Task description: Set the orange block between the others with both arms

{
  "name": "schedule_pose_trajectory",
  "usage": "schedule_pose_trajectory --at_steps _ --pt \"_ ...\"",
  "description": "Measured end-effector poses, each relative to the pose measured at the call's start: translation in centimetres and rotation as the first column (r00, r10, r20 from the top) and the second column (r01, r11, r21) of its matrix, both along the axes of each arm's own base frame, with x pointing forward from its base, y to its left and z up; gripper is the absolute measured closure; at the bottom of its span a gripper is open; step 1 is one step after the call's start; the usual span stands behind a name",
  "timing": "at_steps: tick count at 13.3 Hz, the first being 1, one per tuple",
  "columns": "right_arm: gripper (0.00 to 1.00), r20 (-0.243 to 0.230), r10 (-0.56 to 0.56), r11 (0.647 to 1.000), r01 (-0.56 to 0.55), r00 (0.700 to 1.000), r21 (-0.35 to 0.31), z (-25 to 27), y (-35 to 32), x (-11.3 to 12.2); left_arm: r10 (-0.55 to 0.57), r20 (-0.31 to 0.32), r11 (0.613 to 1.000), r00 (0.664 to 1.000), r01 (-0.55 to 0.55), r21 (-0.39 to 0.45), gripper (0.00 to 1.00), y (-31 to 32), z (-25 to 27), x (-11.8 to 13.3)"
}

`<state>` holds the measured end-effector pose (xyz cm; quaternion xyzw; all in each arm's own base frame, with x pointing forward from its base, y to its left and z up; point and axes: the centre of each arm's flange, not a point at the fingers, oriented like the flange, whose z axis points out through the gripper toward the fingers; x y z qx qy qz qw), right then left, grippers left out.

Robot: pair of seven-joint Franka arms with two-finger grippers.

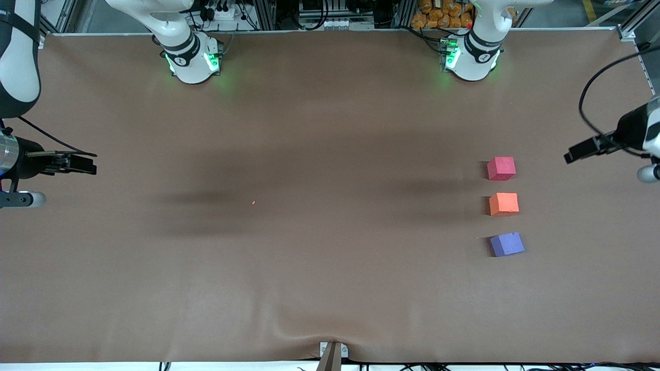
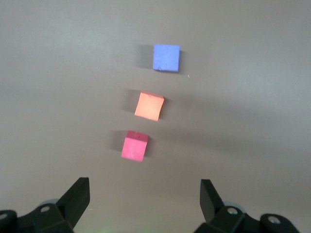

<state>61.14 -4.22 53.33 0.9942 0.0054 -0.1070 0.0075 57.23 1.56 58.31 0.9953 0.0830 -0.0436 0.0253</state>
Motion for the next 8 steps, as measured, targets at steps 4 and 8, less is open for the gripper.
schedule_pose_trajectory --at_steps 4,8 --pt "0.00 -0.010 0.000 1.000 0.000 1.000 0.001 -0.1 0.0 -0.1 -0.170 0.018 0.985 0.985 0.169 0.021 0.00 0.3 3.2 -0.4" --pt "0.00 -0.012 0.000 1.000 0.000 1.000 0.001 -0.1 0.0 -0.1 -0.187 0.030 0.982 0.982 0.186 0.027 0.00 0.0 4.0 -0.5"
